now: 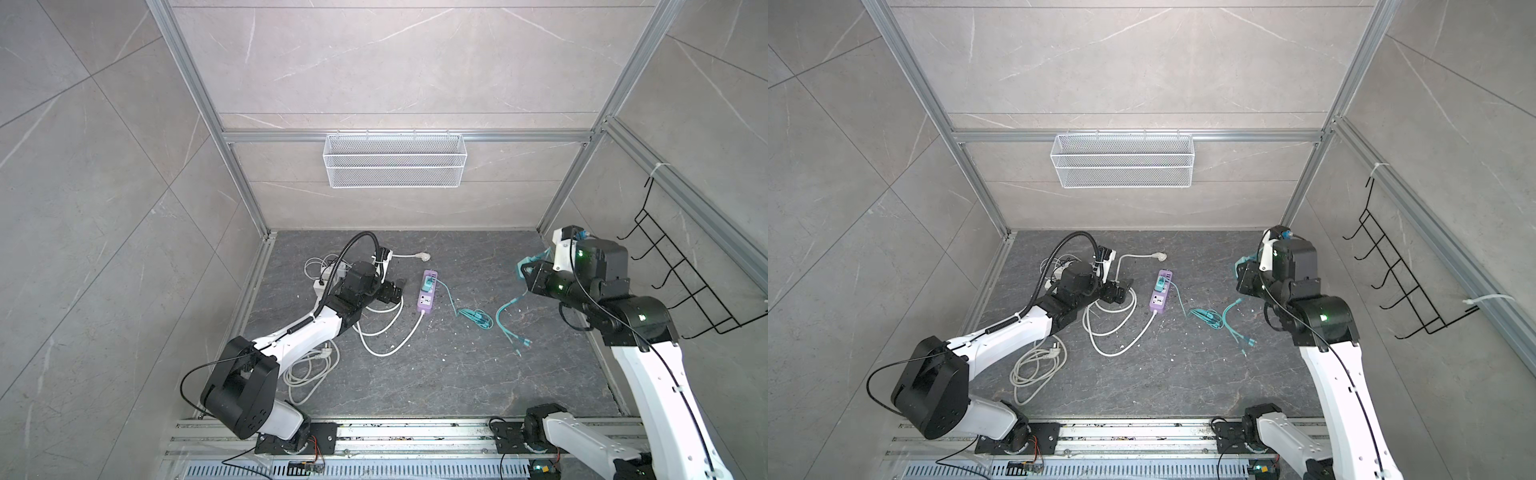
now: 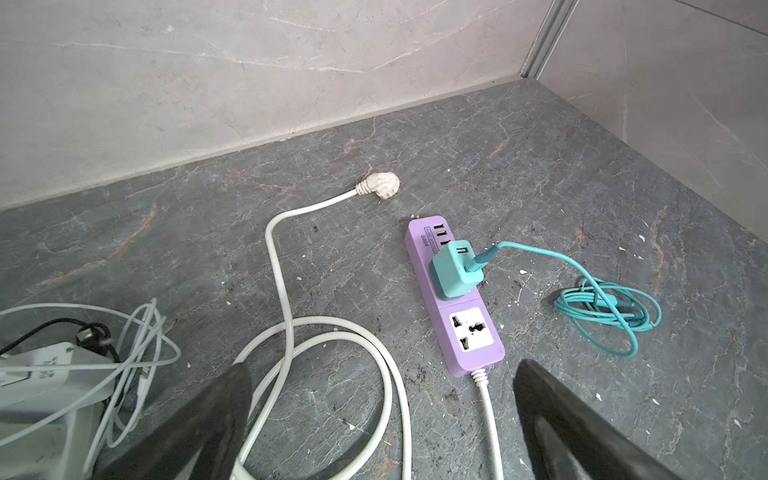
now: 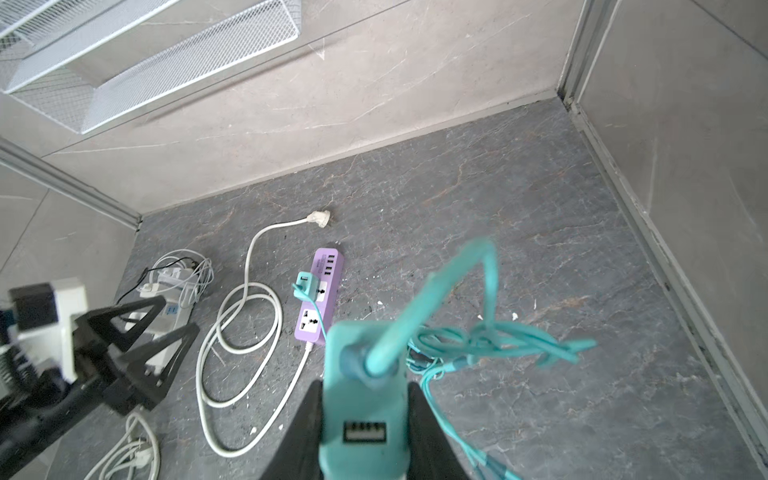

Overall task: Insert the plug
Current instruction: 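Swing the teal charger with the right gripper back over the purple strip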

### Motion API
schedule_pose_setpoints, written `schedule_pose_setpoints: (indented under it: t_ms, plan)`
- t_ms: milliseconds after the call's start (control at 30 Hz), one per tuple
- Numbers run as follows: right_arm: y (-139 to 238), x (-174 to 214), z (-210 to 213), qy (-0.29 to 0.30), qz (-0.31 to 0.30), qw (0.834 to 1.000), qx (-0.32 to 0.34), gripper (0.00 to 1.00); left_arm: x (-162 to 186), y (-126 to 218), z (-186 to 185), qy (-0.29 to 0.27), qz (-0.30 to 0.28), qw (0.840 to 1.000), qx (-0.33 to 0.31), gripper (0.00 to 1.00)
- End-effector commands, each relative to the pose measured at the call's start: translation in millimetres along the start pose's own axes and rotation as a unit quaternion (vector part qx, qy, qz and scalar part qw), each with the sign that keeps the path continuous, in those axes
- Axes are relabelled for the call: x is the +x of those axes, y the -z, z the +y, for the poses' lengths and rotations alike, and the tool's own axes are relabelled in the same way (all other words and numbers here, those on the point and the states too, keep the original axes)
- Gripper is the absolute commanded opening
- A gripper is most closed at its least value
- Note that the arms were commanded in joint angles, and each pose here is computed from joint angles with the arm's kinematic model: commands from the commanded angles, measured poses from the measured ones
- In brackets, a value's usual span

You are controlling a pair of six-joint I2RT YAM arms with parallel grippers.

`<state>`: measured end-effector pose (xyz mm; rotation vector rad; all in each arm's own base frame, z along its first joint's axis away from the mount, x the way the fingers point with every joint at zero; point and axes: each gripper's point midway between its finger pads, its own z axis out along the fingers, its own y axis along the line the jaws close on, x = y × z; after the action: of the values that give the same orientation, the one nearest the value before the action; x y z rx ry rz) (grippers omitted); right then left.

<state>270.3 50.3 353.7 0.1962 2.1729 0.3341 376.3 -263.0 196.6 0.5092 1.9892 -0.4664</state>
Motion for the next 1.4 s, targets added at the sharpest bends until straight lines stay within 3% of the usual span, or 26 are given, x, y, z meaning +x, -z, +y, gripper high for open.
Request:
schedule_pose_setpoints:
  t_ms: [0, 200, 367, 600, 700, 833, 1133, 1367]
  plan:
    - [0.2, 43.1, 14.8, -0.024, 0.064, 0.996, -0.058, 0.07, -17.9, -4.4, -5.3, 0.025, -0.013, 0.999, 0.015, 1.0]
    - [-1.3, 85.8, 30.3, -0.021, 0.113, 0.988, -0.1, 0.07, -22.1, -19.6, -7.3, 0.024, -0.004, 0.999, 0.021, 1.0]
    - [-27.5, 118.2, 56.5, -0.008, 0.163, 0.977, -0.138, 0.07, -13.2, -40.1, -6.4, 0.036, 0.025, 0.999, 0.02, 1.0]
    - [-75.3, 155.8, 83.8, 0.014, 0.219, 0.965, -0.142, 0.06, 9.0, -63.7, -16.0, 0.046, 0.079, 0.995, 0.05, 0.88]
    - [-84.6, 160.6, 97.6, 0.018, 0.223, 0.963, -0.15, 0.06, 20.5, -74.0, -22.4, 0.05, 0.107, 0.991, 0.069, 0.79]
    - [-93.2, 165.5, 104.4, 0.021, 0.229, 0.962, -0.144, 0.06, 27.4, -86.8, -27.8, 0.059, 0.12, 0.987, 0.089, 0.76]
    - [-101.1, 169.5, 97.1, 0.012, 0.227, 0.968, -0.11, 0.05, 23.6, -108.6, -26.3, 0.084, 0.122, 0.983, 0.111, 0.75]
    - [-80.8, 162.6, 85.0, 0.0, 0.204, 0.975, -0.089, 0.05, 15.7, -124.1, -13.0, 0.112, 0.111, 0.98, 0.119, 0.73]
